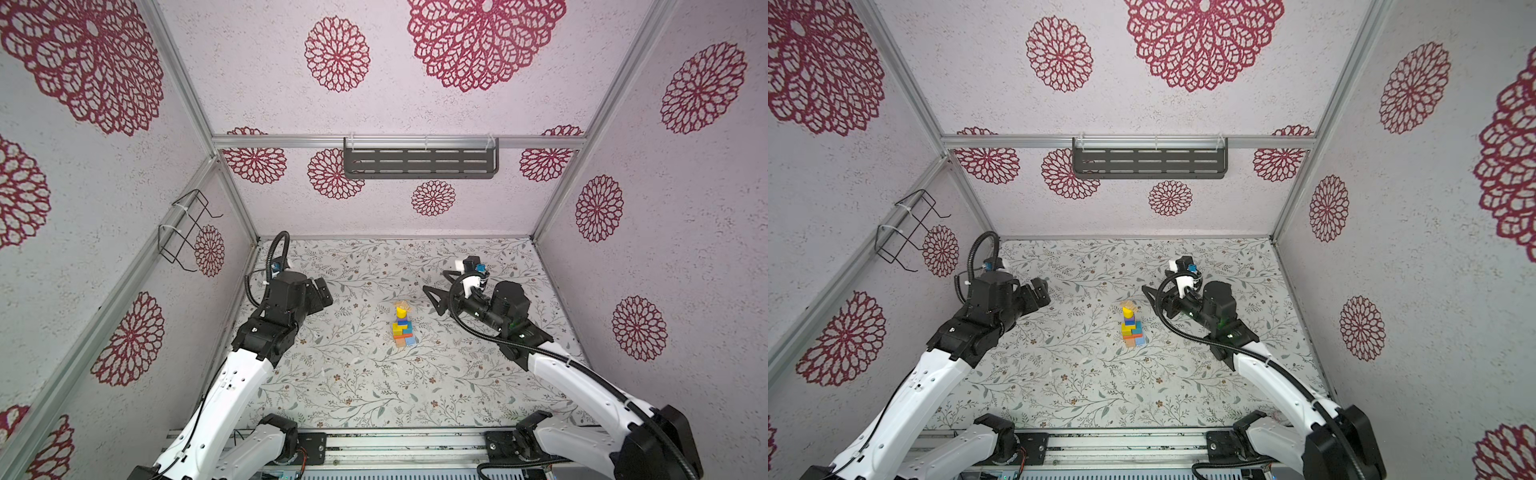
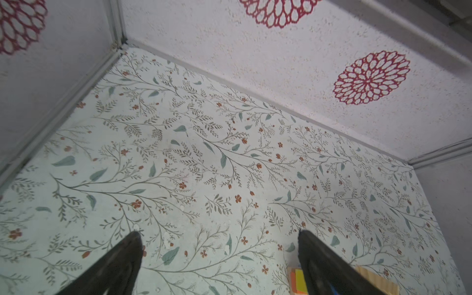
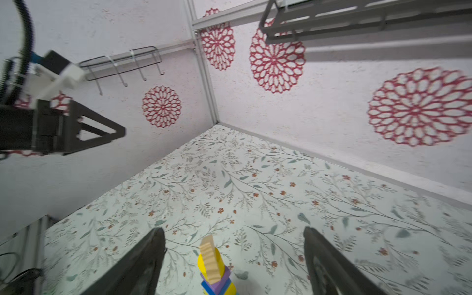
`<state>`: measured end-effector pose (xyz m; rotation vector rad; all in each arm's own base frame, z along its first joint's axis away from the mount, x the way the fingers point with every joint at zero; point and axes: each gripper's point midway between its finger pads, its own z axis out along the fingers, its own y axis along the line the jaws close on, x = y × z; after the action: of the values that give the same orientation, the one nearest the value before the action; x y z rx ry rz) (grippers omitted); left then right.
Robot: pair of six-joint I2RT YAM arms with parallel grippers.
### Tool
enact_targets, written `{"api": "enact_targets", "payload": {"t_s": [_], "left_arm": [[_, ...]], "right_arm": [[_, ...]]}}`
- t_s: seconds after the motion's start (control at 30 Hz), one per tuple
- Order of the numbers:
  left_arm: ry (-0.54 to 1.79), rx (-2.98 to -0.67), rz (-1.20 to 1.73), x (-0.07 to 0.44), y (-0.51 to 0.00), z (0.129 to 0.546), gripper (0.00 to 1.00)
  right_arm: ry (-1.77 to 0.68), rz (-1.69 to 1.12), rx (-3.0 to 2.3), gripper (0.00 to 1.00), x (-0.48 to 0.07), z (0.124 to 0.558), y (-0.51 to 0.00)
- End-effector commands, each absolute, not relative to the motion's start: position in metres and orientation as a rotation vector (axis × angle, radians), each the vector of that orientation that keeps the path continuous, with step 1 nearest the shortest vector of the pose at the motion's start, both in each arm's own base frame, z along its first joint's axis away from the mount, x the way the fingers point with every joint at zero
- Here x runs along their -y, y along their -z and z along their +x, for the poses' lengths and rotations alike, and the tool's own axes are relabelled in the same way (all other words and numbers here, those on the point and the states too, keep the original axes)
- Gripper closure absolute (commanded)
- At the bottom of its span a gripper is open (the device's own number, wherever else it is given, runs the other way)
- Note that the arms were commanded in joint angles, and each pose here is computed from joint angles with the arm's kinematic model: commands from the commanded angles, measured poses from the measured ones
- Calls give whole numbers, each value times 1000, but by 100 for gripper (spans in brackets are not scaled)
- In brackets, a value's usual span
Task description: Build the wood block tower
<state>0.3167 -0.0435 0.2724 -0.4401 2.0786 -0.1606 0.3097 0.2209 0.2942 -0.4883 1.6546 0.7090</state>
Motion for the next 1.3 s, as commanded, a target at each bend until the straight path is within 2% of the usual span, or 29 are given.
{"api": "enact_targets", "payload": {"t_s": [0.0, 0.13, 0.27, 0.63, 0.77, 0.97, 1.07, 1.27], "left_arm": [[19, -2053, -488, 14, -284, 305, 3], [0, -2011, -588, -14, -280, 306, 3], [-98, -1959, -703, -56, -273, 302, 3], [-406, -1822, -1029, -140, -230, 282, 3], [-291, -1917, -940, -131, -212, 308, 3], [-288, -1931, -732, -125, -188, 342, 3], [-295, -1981, -671, -123, -173, 351, 3], [-159, -1963, -520, -102, -158, 370, 3]], "right_arm": [[-425, -308, -1798, 1, -166, 315, -269], [-80, -65, -1892, 1, -99, 317, -239], [139, 110, -1886, 1, -53, 309, -218], [210, 117, -1707, 1, -33, 294, -206], [244, 119, -1681, 1, -27, 289, -197], [273, 127, -1661, 1, -22, 286, -181], [316, 150, -1655, 1, -15, 285, -177], [354, 180, -1635, 1, -6, 284, -161]]}}
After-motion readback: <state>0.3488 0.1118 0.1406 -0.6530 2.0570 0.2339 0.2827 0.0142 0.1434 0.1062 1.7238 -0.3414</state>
